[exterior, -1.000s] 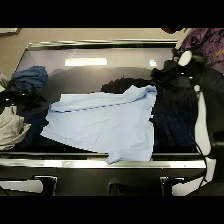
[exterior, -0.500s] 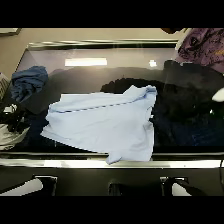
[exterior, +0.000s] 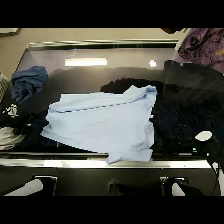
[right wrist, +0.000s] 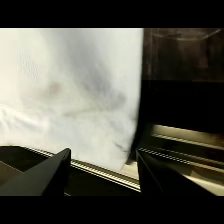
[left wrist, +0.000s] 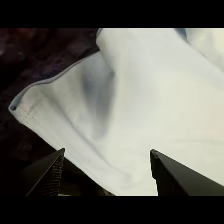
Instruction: Fold the clothes and pants, and hang the long-sleeved shirts on hangers.
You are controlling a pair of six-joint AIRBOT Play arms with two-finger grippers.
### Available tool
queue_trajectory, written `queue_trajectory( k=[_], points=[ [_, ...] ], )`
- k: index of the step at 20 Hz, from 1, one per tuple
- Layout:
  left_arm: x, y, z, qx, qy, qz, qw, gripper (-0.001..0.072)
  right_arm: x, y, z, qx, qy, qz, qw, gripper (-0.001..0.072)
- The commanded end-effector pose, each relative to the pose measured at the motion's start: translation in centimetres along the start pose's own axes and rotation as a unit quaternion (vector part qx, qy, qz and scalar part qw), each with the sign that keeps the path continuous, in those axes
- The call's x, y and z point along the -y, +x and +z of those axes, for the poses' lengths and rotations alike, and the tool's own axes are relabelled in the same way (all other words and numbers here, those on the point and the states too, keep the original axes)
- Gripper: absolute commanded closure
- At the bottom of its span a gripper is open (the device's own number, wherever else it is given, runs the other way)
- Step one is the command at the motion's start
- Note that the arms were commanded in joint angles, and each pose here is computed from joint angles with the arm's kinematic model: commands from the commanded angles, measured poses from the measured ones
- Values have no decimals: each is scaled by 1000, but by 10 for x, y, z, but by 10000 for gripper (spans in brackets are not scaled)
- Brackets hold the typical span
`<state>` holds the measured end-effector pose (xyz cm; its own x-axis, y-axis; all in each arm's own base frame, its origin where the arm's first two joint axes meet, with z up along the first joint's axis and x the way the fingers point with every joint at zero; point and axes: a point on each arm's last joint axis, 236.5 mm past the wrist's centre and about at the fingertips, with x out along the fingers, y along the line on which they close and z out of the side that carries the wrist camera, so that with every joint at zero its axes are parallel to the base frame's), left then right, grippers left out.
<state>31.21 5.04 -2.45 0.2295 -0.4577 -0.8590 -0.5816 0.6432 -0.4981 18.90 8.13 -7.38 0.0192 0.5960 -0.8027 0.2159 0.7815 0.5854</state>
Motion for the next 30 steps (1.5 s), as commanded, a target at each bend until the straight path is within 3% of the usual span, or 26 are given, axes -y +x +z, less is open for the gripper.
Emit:
queue_trajectory(
  k=[1, 8, 13, 15, 16, 24, 30],
  points=[
    [2, 2, -3, -4, 5, 1, 1000, 107, 5, 8, -4, 1, 14, 1, 1000, 233],
    [2, 2, -3, -5, 5, 1, 1000, 107, 11, 30, -13, -58, 58, 25, 996, 236],
    [2, 2, -3, -5, 3, 1, 1000, 107, 10, 36, -3, -44, 60, 39, 996, 468],
    [1, 2, -2, -3, 2, 2, 1000, 106, 10, 36, -3, -44, 57, 40, 997, 647],
    [1, 2, -1, -1, 3, 3, 1000, 106, 8, 36, -2, -42, 58, 42, 997, 681],
    [-22, 26, -2, 9, 48, 16, 999, 107, -1, -31, 82, 51, 17, -22, 998, 683],
    [-51, 50, -54, -67, 64, 11, 996, 107, -7, -58, 111, 96, 23, -39, 994, 682]
  ],
)
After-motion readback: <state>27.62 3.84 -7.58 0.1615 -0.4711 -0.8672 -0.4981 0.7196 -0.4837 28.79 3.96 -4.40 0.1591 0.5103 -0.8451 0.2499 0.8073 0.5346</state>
